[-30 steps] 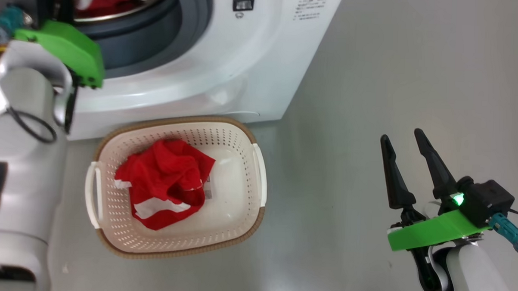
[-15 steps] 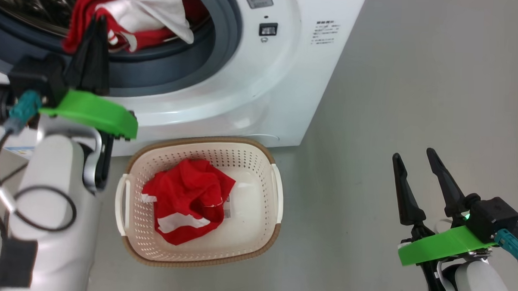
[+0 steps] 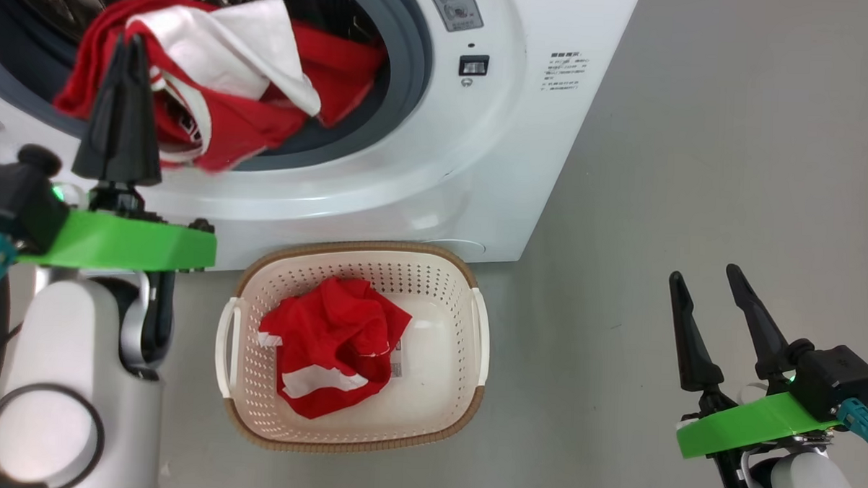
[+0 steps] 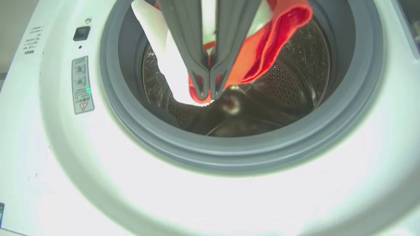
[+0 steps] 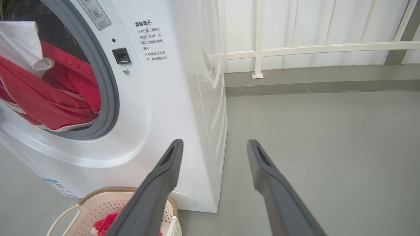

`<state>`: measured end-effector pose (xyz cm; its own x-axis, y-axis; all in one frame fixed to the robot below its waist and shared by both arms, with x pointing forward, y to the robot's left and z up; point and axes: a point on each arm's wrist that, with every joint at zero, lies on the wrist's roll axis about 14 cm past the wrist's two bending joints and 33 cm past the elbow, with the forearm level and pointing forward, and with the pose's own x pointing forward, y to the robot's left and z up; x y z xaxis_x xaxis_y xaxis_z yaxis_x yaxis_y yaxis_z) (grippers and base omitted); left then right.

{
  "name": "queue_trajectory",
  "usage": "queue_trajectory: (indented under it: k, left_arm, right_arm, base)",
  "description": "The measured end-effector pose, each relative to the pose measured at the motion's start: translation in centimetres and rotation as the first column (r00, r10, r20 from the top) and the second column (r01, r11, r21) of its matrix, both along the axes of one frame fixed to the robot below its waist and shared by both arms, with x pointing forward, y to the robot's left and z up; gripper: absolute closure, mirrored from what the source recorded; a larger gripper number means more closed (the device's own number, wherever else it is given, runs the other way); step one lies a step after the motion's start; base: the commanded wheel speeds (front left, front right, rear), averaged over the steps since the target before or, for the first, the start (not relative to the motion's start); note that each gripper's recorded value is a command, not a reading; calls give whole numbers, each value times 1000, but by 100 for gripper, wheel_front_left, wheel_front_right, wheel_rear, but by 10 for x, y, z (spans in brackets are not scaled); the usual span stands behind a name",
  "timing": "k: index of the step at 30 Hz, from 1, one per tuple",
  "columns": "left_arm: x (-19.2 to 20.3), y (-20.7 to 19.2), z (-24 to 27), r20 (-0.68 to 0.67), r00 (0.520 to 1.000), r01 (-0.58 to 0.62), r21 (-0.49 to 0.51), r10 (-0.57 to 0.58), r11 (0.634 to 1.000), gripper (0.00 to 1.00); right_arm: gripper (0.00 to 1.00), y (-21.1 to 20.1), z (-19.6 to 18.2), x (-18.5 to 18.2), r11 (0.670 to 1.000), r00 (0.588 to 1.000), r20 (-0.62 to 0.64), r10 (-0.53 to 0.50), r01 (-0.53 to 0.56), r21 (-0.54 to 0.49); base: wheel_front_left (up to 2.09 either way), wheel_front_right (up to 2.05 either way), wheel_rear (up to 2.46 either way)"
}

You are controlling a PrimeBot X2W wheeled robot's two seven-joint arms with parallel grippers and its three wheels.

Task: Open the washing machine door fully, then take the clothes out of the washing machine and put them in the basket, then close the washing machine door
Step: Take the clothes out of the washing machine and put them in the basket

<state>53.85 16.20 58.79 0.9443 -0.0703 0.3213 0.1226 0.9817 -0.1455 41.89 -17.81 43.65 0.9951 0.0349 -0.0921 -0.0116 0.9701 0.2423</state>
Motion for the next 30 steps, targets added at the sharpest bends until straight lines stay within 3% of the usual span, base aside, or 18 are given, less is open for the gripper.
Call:
queue_trajectory:
  k: [8, 18, 24, 30]
  left_arm:
    - [-10, -1, 16, 68, 998, 4, -17, -3, 1000, 100]
    - [-21, -12, -71, -152, 988, 35, -17, -37, 999, 100]
    - [-33, -25, -143, -344, 936, 75, -22, -78, 997, 100]
    - [-47, -42, -208, -511, 851, 125, -29, -123, 992, 100]
  right_arm:
    - [0, -1, -3, -1, 1000, 1000, -7, -4, 4, -1]
    - [0, -4, -17, 0, 1000, 999, -45, -11, 10, -1]
    - [0, -4, -29, 5, 1000, 997, -71, -12, 12, 1]
    - [0, -3, -38, 17, 1000, 997, -80, -10, 11, 4]
  base:
    - [0, 0, 0]
    - [0, 0, 0]
    - [0, 0, 0]
    - [0, 0, 0]
